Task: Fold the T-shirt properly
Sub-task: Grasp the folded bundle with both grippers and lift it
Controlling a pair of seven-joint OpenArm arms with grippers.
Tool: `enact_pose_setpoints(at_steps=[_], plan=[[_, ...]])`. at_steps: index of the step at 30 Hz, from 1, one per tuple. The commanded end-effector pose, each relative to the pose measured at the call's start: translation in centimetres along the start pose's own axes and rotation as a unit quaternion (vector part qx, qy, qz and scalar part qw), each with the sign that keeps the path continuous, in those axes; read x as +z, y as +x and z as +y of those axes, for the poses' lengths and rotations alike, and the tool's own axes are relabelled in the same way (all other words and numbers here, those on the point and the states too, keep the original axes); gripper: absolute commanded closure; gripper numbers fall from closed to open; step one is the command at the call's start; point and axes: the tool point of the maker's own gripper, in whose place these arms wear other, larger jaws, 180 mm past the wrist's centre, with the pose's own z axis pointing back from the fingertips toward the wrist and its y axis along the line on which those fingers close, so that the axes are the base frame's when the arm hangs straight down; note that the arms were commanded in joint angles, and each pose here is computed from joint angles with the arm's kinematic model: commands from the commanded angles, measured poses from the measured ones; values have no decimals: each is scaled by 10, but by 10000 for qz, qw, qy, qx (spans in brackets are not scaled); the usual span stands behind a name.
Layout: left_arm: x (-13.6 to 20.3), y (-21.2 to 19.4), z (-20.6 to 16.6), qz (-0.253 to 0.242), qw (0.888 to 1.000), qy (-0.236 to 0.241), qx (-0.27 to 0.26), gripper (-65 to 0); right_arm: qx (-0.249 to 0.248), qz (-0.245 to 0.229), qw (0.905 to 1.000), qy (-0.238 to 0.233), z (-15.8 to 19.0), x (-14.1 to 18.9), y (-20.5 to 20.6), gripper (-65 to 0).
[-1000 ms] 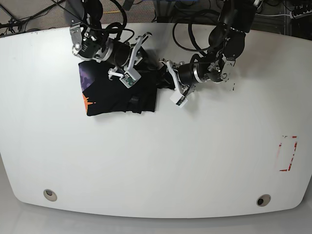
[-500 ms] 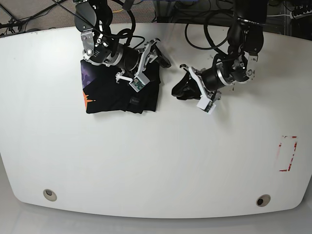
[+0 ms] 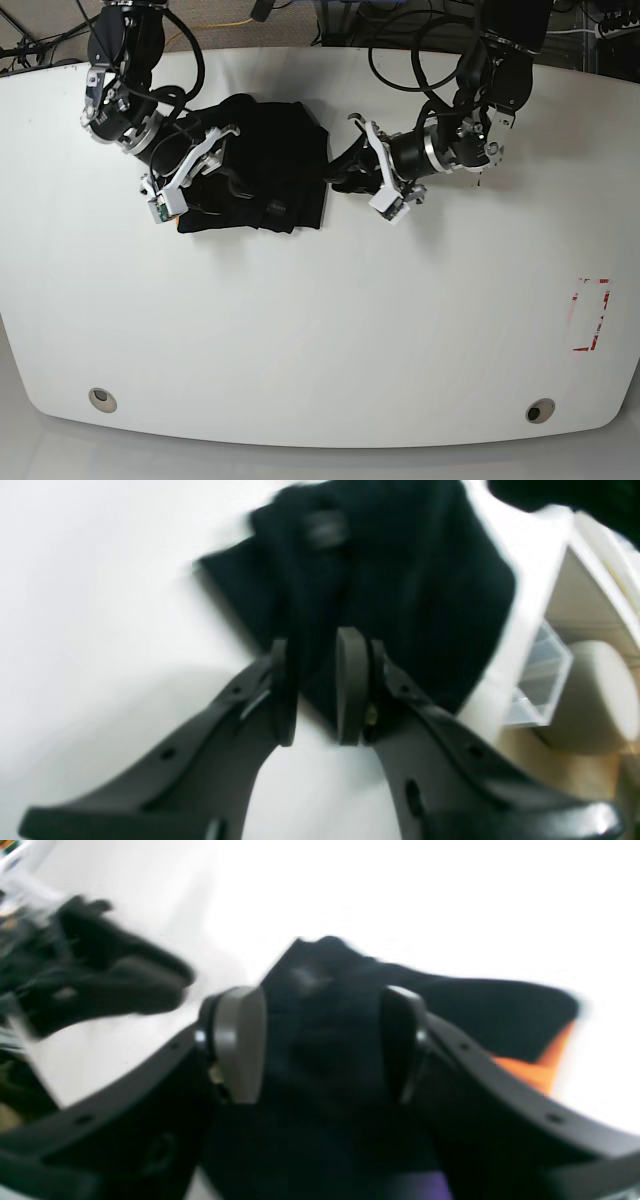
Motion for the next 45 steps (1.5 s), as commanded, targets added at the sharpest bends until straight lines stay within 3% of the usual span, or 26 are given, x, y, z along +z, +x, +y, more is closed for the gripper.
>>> enact_pose_setpoints(at_steps=[1,5,13,21,29,33,39,45], plan=[[-12,22,-16,-370,9991,-221,-26,-114,-21,-213,9997,-87,-20,1,16,-276],[-33,14,-35,-155,9991,-300,-272,-114,-205,-33,9995,-240,-46,-4,6,-209],[-56,-13,-16,385,9986,81,-344,-114,-644,172,9968,-446,-95,-15,-16,-205],[-50,-12,1,469,9977,212,-439,-114,-266,236,9973,-644,-108,-12,-11,-206],[-39,28,-11,30,9954,212,-937,-114,368,327,9932,-1056,-112,20,25,-208],[-45,28,-16,4,9963,146,-847,-114,490,377,9918,-1115,-117,26,28,-206],[-63,6,-24,265,9979,-36,-598,-114,126,635,9902,-1236,-138,21,5,-205],[-69,-9,-11,514,9977,4,-439,-114,332,1175,9831,-1366,-150,0,-28,-203]])
